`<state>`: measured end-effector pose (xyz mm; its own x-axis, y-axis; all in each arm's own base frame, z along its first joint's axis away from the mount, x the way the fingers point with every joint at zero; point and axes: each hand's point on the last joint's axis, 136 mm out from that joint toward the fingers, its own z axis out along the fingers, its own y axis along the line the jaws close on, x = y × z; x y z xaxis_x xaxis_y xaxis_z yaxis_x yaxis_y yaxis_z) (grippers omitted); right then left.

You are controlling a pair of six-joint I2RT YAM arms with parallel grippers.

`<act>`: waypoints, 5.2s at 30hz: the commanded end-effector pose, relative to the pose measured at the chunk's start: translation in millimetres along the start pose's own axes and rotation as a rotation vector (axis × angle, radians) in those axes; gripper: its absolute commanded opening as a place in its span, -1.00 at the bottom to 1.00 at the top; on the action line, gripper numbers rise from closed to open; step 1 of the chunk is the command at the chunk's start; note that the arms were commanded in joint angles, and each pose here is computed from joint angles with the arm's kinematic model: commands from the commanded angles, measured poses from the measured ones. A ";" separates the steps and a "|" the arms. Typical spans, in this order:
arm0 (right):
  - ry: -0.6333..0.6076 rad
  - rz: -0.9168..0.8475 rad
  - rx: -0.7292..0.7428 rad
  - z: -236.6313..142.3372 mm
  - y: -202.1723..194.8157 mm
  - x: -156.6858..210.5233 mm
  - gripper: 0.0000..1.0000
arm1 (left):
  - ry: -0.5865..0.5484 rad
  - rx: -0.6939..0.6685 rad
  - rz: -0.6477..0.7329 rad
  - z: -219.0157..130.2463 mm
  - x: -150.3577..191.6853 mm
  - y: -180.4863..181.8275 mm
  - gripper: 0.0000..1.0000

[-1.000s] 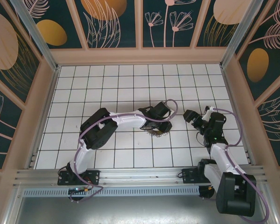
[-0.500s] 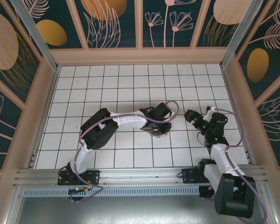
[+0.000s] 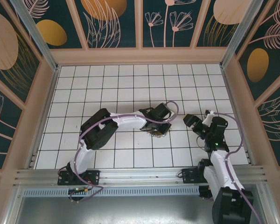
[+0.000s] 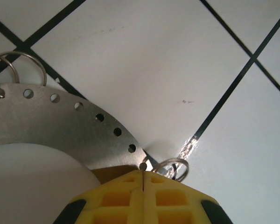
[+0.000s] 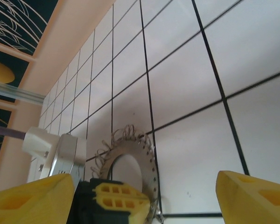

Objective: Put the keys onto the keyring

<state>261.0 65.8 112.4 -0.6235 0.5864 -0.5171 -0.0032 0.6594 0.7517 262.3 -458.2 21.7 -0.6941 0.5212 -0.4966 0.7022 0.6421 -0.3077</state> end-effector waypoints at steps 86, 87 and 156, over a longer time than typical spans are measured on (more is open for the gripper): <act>0.473 -0.204 0.108 73.1 -0.6 101.0 -0.88 | -0.384 0.095 -0.100 -173.8 -31.1 14.4 -0.07; 0.475 -0.207 0.104 72.9 0.4 101.5 -0.91 | -0.384 0.092 -0.101 -174.5 -30.9 14.8 -0.07; 0.116 -1.027 -1.326 -77.4 275.7 119.3 -1.00 | -0.770 0.383 0.449 -301.9 40.4 -57.2 -0.03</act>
<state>134.7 280.6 261.6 -0.0829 0.0495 -0.9953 -0.9927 -0.0915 0.0782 148.6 -302.0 263.5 -0.1839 0.0788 -0.9798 0.9649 0.2047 -0.1646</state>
